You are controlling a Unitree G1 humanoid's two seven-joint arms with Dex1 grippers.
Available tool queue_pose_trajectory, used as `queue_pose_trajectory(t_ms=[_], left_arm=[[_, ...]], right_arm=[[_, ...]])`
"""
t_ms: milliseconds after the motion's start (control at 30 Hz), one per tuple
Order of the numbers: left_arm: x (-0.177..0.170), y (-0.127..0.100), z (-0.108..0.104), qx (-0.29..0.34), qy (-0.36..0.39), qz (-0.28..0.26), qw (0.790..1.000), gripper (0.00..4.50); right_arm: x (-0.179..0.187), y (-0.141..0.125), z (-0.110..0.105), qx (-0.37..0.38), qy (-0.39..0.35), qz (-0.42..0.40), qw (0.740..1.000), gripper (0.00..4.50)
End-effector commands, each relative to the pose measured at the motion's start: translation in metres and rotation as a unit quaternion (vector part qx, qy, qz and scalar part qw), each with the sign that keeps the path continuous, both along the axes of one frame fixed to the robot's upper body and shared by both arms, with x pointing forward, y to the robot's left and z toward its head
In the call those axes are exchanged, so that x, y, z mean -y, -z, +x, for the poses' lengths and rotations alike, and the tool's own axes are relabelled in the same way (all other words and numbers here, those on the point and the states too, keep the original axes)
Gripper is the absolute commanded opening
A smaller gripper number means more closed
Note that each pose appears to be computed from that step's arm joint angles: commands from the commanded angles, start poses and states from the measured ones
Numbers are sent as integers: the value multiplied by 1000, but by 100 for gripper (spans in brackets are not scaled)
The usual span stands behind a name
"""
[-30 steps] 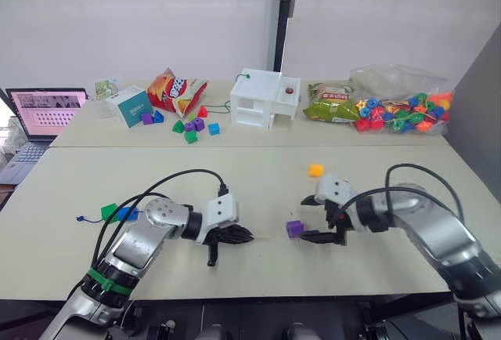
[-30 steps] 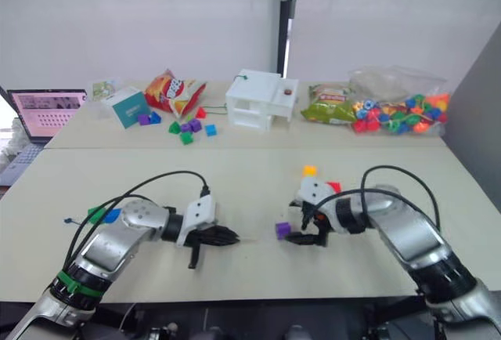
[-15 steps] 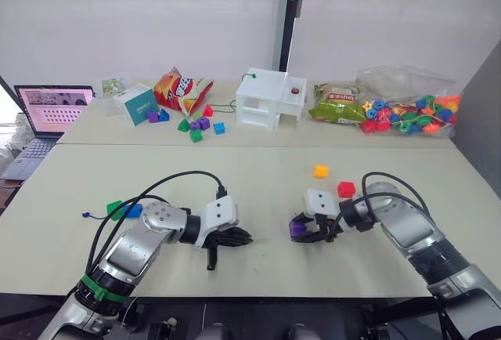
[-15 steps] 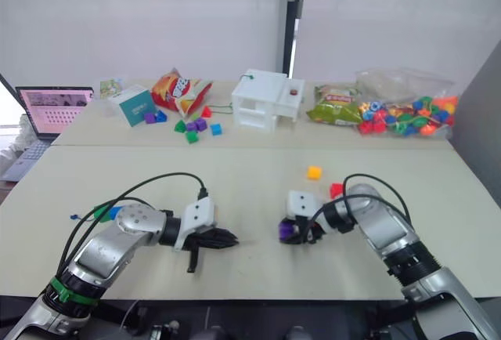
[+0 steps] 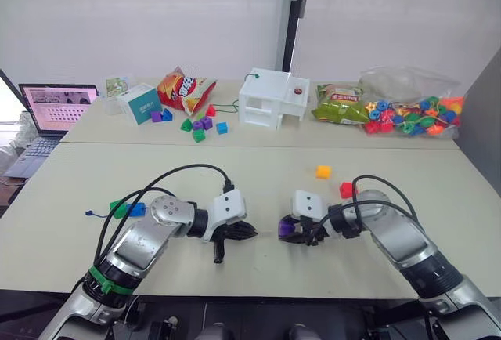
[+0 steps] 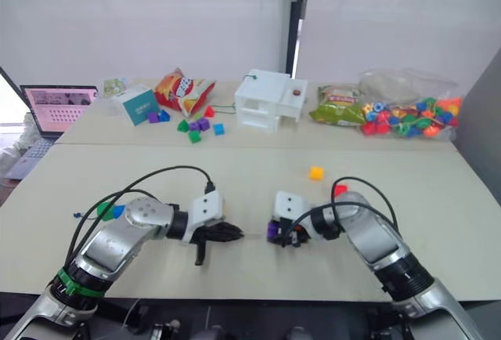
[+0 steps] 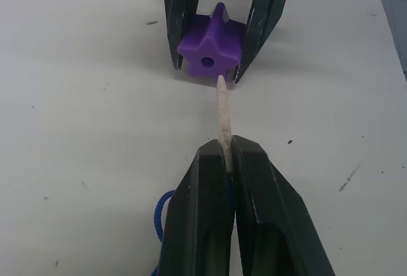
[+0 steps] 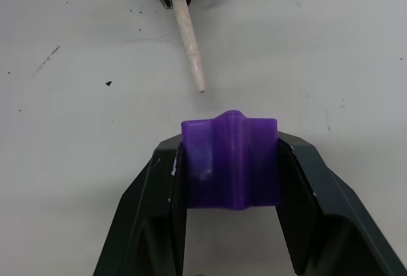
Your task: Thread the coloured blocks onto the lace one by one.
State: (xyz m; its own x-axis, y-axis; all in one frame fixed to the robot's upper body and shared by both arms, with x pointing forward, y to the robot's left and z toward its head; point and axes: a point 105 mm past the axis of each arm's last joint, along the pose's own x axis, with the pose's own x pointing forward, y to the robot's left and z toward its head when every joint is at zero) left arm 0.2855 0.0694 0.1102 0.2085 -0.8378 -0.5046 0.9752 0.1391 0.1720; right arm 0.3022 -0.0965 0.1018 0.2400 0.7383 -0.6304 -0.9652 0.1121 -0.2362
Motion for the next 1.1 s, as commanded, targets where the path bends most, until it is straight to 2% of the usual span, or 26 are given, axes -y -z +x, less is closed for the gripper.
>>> queue_pose_trajectory(t_ms=[33,667,1100], left_arm=[[7,-10,1,25,11,3,1000,0],[14,-8,5,33,10,14,999,0],[44,-11,2,31,35,-12,999,0]], right_arm=[[-5,-6,-3,14,-7,1,1000,137],[-8,-9,-8,9,-12,1,1000,137],[-10,-10,-8,4,-10,0,1000,137]])
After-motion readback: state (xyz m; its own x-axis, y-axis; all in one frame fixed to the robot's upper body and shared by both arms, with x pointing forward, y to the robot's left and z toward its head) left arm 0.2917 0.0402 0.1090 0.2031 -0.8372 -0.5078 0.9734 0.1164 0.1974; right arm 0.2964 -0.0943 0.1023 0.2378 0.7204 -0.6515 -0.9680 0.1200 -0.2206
